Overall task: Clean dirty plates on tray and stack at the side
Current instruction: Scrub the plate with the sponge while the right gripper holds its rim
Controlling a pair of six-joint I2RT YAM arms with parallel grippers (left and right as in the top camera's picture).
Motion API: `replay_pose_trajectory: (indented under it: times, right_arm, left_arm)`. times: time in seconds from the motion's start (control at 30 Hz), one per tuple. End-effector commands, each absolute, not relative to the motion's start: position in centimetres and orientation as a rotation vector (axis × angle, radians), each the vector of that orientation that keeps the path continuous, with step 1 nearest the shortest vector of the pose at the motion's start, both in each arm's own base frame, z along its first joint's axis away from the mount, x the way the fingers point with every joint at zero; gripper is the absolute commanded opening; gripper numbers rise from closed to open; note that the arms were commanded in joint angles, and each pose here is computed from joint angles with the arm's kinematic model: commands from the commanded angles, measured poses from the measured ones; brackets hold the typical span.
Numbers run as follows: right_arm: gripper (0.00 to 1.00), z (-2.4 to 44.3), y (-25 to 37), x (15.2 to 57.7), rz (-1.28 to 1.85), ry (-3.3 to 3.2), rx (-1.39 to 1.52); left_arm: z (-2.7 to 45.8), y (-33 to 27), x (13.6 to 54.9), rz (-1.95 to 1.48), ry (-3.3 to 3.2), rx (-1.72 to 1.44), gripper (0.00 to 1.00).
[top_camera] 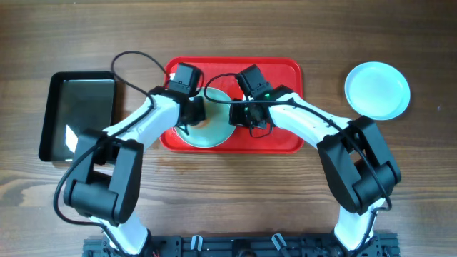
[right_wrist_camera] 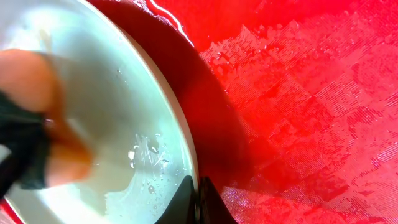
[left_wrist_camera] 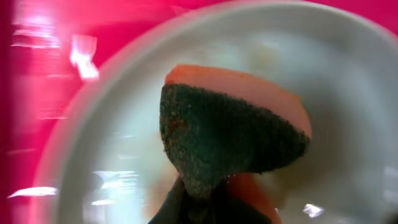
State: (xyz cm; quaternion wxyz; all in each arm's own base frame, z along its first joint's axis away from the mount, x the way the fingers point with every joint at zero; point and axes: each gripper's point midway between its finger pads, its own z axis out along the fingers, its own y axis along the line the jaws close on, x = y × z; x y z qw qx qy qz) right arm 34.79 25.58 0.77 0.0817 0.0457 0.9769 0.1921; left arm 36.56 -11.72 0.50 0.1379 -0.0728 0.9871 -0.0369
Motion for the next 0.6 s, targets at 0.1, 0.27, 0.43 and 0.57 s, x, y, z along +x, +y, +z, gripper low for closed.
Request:
replay_pose_trajectory:
  times: [0.1, 0.27, 0.43, 0.57]
  right_arm:
    - [0.04, 1.6, 24.3, 35.5, 0.513, 2.889, 0.171]
    - [0.04, 1.6, 24.3, 35.5, 0.514, 2.888, 0.172]
    - [0.04, 1.6, 24.3, 35.5, 0.515, 2.889, 0.174]
    - [0.04, 1.7, 24.4, 35.4, 0.524, 2.892, 0.173]
  left_arm:
    - [-0.5, -2.4, 34.8, 0.418, 2.825, -0.354, 0.04]
    - [2.4, -5.0, 36.2, 0.227, 2.778, -0.336, 0.04]
    - [7.2, -12.3, 37.9, -0.215, 2.672, -0.194, 0.04]
    - [8.2, -17.6, 38.4, -0.457, 2.616, -0.114, 0.04]
